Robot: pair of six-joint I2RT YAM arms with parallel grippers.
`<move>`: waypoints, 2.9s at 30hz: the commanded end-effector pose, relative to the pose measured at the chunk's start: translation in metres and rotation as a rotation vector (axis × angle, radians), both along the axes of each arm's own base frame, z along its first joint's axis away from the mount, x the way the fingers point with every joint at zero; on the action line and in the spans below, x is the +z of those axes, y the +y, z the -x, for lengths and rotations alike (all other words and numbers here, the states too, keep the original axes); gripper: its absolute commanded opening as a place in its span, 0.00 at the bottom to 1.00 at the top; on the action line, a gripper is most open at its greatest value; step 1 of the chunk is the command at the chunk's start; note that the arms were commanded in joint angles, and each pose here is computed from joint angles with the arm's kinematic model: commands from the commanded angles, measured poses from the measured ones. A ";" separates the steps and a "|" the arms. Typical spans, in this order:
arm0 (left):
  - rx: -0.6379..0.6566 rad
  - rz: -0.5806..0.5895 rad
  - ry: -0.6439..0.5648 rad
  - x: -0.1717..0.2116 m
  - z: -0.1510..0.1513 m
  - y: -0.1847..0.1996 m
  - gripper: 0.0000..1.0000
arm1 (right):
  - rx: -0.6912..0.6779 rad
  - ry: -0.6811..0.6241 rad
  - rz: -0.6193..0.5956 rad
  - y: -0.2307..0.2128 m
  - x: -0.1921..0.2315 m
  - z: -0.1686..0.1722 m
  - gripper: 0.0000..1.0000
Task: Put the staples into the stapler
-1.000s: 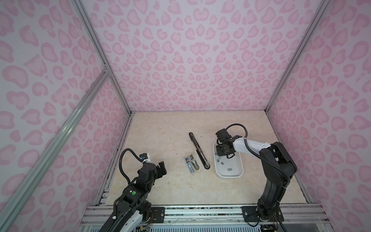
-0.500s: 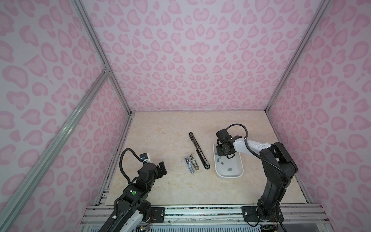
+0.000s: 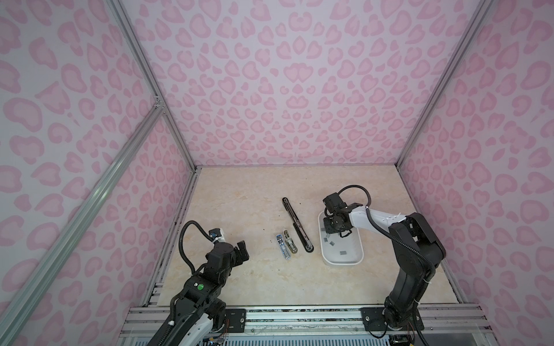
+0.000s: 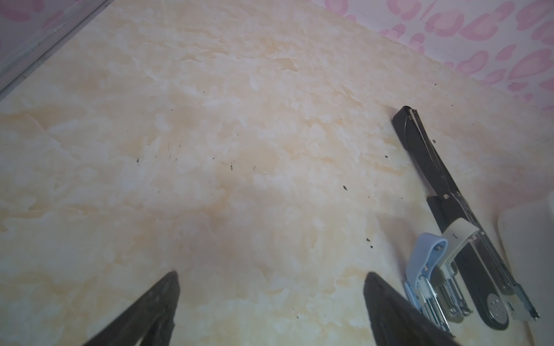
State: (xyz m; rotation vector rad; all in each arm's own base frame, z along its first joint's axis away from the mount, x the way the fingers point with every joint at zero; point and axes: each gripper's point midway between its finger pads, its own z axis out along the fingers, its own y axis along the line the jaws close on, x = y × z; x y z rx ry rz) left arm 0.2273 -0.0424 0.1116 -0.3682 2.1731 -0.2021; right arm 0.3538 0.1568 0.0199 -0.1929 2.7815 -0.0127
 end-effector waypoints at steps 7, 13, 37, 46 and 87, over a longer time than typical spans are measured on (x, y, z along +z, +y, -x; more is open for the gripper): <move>0.006 0.017 -0.031 0.008 -0.004 -0.001 0.97 | 0.011 0.043 0.017 -0.003 -0.008 0.011 0.21; 0.005 0.018 -0.032 0.008 -0.004 -0.001 0.97 | 0.010 0.042 0.014 -0.003 -0.007 0.011 0.17; -0.074 0.153 0.067 -0.009 0.017 -0.022 0.97 | 0.047 -0.308 -0.002 0.026 0.098 0.023 0.14; -0.106 0.149 0.104 -0.016 0.016 -0.028 0.97 | 0.160 -0.556 -0.151 0.110 0.140 0.060 0.13; -0.254 0.237 0.012 -0.002 0.018 -0.054 0.99 | 0.309 -0.480 -0.271 0.191 0.036 0.088 0.11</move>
